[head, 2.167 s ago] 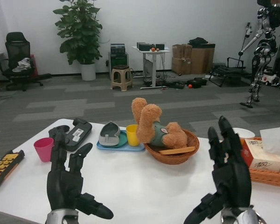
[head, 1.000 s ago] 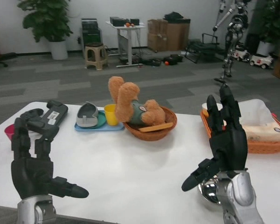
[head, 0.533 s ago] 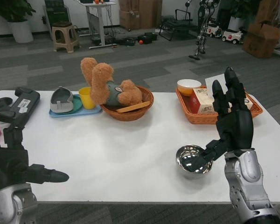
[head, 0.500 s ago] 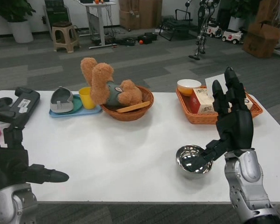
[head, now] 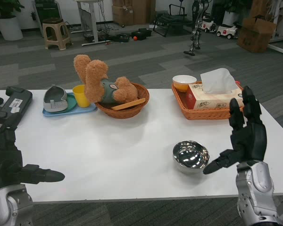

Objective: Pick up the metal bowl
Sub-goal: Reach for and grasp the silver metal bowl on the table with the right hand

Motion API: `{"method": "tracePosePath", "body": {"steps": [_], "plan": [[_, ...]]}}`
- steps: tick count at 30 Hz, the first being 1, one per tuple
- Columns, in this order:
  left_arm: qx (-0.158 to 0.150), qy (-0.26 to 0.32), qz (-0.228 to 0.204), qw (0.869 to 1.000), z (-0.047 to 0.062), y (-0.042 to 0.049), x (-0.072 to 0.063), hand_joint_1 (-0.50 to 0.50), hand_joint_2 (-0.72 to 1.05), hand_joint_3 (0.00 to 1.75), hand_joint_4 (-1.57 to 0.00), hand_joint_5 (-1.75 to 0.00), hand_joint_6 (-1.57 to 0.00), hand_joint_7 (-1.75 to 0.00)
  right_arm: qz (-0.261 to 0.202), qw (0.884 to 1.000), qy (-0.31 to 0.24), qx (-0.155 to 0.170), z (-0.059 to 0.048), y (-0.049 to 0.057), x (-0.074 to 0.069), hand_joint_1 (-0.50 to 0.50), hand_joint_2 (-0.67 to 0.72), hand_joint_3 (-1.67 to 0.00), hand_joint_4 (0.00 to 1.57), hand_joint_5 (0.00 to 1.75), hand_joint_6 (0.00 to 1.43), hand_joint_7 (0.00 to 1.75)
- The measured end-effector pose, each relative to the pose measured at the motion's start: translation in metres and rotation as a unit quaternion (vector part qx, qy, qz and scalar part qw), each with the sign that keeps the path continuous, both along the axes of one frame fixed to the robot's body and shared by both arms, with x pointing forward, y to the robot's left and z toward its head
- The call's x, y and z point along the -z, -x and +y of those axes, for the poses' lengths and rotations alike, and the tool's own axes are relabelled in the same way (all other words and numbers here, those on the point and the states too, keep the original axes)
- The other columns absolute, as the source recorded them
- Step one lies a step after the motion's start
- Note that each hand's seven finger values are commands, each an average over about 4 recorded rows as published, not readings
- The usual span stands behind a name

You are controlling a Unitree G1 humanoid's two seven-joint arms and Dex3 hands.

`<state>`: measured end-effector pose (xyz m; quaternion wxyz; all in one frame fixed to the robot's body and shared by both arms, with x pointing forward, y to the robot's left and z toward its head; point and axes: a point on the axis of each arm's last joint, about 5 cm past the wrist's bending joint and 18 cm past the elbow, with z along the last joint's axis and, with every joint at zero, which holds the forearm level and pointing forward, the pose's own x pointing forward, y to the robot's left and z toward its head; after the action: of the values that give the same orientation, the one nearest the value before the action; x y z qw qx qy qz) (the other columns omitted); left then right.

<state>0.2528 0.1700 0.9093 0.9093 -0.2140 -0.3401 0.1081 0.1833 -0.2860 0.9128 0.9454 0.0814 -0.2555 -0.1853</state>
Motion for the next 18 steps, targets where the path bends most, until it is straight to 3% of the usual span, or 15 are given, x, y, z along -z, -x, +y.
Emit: {"method": "tracePosePath", "body": {"steps": [10,18], "plan": [[0.001,-0.001,0.004,1.0,-0.001,-0.0042,-0.001,-0.5,-0.72,0.0,-0.9,-1.03,0.0,0.0,0.097,0.995,-0.033,-0.013,-0.012,0.004,0.036,-0.42,0.72,0.0,0.0,0.0,0.0,0.14],[0.008,-0.004,0.002,1.0,-0.005,-0.0081,-0.003,-0.5,-0.68,0.0,-0.9,-1.13,0.0,-0.05,0.153,0.985,-0.07,-0.03,-0.01,-0.013,0.059,-0.42,0.72,0.0,0.0,0.0,0.0,0.14]]}}
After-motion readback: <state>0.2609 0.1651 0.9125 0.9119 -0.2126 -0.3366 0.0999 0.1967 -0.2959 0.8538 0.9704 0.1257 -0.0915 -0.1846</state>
